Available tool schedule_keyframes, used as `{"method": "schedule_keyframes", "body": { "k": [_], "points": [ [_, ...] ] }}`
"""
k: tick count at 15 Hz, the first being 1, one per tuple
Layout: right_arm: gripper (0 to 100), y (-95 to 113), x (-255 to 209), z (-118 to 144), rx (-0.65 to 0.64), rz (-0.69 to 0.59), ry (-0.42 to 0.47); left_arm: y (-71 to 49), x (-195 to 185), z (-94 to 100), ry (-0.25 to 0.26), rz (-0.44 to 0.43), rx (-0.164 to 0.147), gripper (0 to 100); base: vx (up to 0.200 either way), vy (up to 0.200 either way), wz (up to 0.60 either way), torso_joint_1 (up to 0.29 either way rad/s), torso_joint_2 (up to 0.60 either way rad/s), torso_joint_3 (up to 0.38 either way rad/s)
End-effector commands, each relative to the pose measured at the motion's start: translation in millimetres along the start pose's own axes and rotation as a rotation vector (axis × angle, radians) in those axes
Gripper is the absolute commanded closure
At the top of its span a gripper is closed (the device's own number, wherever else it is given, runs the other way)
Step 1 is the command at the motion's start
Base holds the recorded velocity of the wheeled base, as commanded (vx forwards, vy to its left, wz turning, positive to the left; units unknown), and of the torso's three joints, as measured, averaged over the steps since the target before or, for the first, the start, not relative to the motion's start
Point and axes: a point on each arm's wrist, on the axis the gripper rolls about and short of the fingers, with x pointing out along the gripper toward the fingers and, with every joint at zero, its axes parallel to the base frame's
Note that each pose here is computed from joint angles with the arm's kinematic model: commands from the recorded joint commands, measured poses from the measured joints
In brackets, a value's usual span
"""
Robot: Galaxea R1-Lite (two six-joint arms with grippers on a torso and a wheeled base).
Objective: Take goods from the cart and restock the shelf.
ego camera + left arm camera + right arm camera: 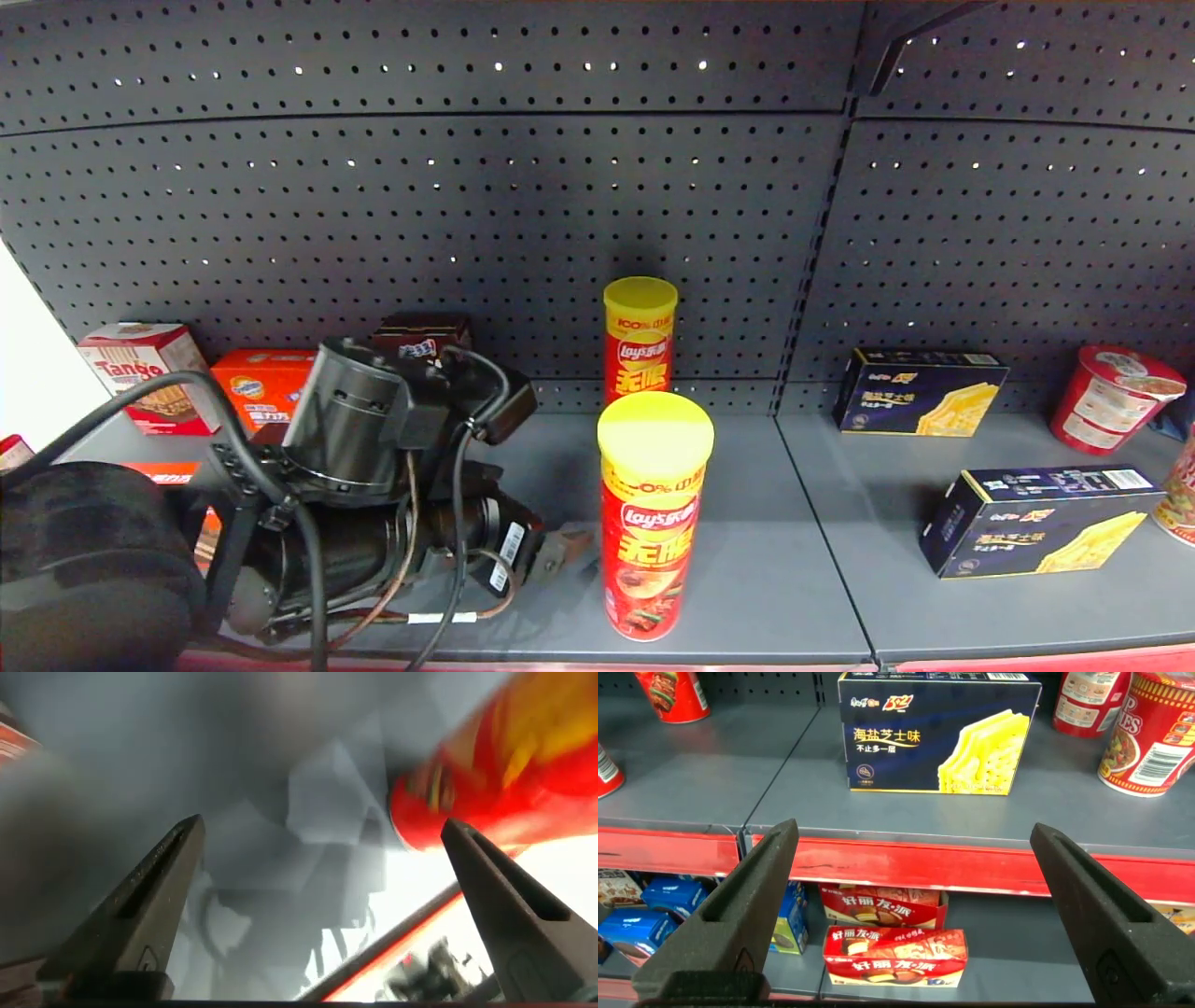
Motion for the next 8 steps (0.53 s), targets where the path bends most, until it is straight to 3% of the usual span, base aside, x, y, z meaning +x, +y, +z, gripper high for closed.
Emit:
{"method": "schedule_keyframes", "body": {
  "k": [1, 2, 3, 4, 5, 6, 8],
  "points": [
    [0, 0.0, 0.1, -0.1, 0.000, 0.000, 0.002, 6.3, -19.1, 12.7, -0.089, 0.021, -0.017, 0, 0.000, 0.000, 0.00, 0.000, 0.00, 0.000],
    [0, 0.0, 0.1, -0.1, 0.000, 0.000, 0.002, 9.8, -28.8, 18.8, -0.148, 0.036, -0.024, 0, 0.000, 0.000, 0.00, 0.000, 0.00, 0.000],
    [0, 0.0, 0.1, -0.1, 0.000, 0.000, 0.002, 11.2, -38.3, 23.8, -0.199, 0.040, -0.010, 0, 0.000, 0.000, 0.00, 0.000, 0.00, 0.000],
    [0, 0.0, 0.1, -0.1, 0.000, 0.000, 0.002, 17.2, -49.6, 28.1, -0.251, 0.064, 0.019, 0, 0.000, 0.000, 0.00, 0.000, 0.00, 0.000],
    [0, 0.0, 0.0, 0.4, 0.000, 0.000, 0.000, 19.2, -52.2, 29.0, -0.262, 0.072, 0.026, 0, 0.000, 0.000, 0.00, 0.000, 0.00, 0.000],
    [0, 0.0, 0.0, 0.4, 0.000, 0.000, 0.000, 30.7, -74.2, 31.3, -0.329, 0.127, 0.058, 0, 0.000, 0.000, 0.00, 0.000, 0.00, 0.000],
    [0, 0.0, 0.0, 0.4, 0.000, 0.002, 0.000, 41.0, -103.4, 31.6, -0.407, 0.183, 0.041, 0, 0.000, 0.000, 0.00, 0.000, 0.00, 0.000]
  ]
}}
